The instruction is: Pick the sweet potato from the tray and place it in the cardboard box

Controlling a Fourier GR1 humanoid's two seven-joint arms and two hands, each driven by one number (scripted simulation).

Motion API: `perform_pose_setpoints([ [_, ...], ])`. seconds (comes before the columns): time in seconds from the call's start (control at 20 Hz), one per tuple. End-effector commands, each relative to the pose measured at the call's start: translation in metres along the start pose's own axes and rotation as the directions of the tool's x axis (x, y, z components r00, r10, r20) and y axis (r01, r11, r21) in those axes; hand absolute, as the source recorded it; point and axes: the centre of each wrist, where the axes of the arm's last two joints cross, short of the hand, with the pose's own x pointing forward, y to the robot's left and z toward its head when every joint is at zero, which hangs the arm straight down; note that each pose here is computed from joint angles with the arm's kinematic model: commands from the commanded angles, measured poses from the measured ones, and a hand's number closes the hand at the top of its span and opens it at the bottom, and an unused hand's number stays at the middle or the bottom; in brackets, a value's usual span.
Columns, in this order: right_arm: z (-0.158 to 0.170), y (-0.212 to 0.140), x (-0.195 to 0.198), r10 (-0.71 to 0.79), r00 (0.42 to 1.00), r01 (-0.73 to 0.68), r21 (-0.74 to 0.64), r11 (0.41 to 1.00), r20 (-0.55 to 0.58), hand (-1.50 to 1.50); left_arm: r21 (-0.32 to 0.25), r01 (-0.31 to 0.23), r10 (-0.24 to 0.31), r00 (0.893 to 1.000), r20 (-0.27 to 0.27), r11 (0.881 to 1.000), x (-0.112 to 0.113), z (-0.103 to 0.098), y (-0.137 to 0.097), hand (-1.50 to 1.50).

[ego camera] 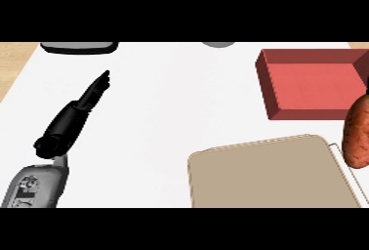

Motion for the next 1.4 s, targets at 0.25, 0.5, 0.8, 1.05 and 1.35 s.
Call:
perform_pose_setpoints([
  [0.25, -0.036, -0.026, -0.056, 0.182, 0.975, -0.168, 0.116, 0.979, -0.125, 1.5, -0.027, -0.002, 0.002, 1.0, 0.027, 1.0, 0.003, -0.002, 0.009, 0.0],
  [0.5, -0.034, -0.025, -0.077, 0.232, 0.947, -0.138, 0.366, 0.92, -0.224, 1.5, -0.027, 0.004, -0.003, 1.0, 0.018, 1.0, 0.007, -0.01, -0.003, 0.0],
  [0.8, -0.03, -0.02, -0.103, 0.297, 0.932, -0.151, 0.524, 0.838, -0.207, 1.5, -0.033, 0.002, -0.001, 0.999, 0.04, 0.999, 0.004, -0.013, 0.01, 0.0],
  [1.05, -0.008, -0.023, -0.12, 0.276, 0.94, -0.097, 0.619, 0.78, -0.201, -1.5, -0.038, 0.0, 0.002, 1.0, 0.03, 0.999, 0.0, -0.013, -0.005, 0.0],
  [1.35, -0.022, -0.016, -0.123, 0.044, 0.995, 0.006, 0.504, 0.864, -0.087, -1.5, -0.042, -0.006, 0.007, 0.999, 0.033, 0.999, 0.002, -0.007, -0.003, 0.0],
])
